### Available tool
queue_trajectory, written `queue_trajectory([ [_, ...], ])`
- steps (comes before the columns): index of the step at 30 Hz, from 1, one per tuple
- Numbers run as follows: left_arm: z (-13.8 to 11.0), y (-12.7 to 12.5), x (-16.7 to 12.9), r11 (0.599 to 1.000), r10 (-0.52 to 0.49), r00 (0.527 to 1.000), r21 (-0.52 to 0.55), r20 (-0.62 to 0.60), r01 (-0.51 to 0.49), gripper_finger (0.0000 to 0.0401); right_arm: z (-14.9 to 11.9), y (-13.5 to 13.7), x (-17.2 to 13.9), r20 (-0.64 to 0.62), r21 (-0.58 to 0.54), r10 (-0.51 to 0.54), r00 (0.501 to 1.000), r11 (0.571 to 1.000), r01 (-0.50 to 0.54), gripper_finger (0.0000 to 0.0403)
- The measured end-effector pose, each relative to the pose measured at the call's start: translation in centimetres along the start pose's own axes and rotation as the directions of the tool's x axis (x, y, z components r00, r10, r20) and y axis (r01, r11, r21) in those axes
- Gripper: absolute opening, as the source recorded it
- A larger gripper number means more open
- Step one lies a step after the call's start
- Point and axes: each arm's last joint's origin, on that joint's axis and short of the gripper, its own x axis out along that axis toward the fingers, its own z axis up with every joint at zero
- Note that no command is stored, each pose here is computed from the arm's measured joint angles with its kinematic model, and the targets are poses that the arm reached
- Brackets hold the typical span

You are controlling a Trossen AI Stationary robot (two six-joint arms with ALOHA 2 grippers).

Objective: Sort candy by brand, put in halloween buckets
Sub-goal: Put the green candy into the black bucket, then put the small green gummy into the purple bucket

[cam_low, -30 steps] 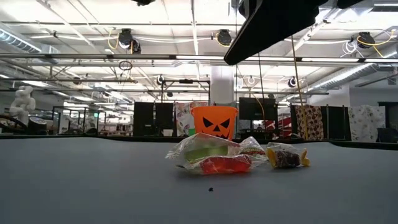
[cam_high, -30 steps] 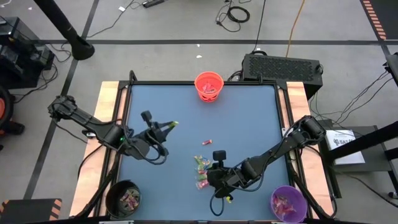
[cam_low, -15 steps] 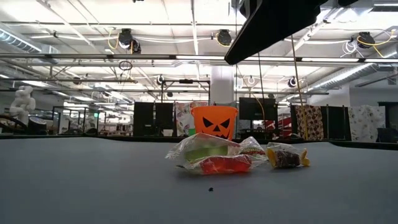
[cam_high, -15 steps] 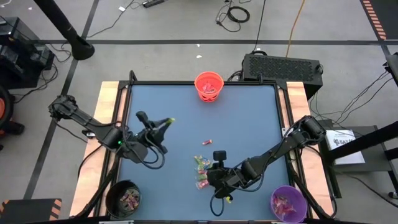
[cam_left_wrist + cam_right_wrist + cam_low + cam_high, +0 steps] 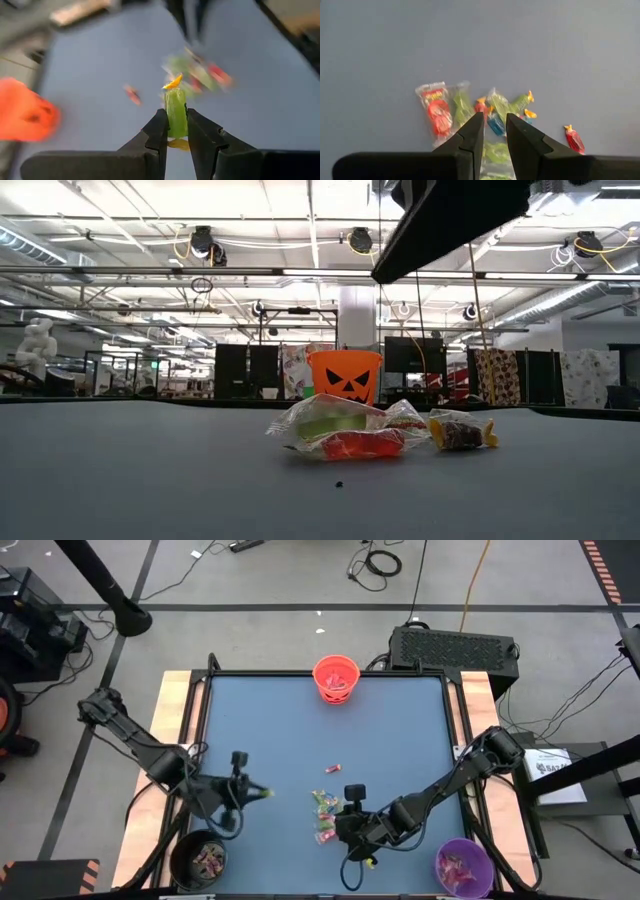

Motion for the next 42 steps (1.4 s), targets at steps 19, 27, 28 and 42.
queue_trajectory([
  [19,-4.4,-8.0,-4.3,0.772,-0.563,0.711,-0.576,-0.421,0.271,0.0064,0.2,-1.5,0.8,-0.026,0.002,-0.033,0.999,0.999,0.033,0.0075],
  [27,-5.3,-10.2,-3.5,0.764,-0.527,0.689,-0.632,-0.498,0.128,0.0131,0.3,-2.3,1.2,-0.035,0.010,-0.046,0.998,0.999,0.046,0.0075],
  [28,-5.4,-10.3,-3.4,0.765,-0.532,0.677,-0.631,-0.509,0.127,0.0147,0.3,-2.3,1.2,-0.035,0.011,-0.047,0.998,0.999,0.047,0.0075],
  [42,-1.0,-6.8,-5.1,0.874,-0.402,0.769,-0.459,-0.497,0.160,0.0161,-0.1,-5.8,0.8,-0.176,-0.050,0.023,0.984,0.998,-0.032,0.0075],
])
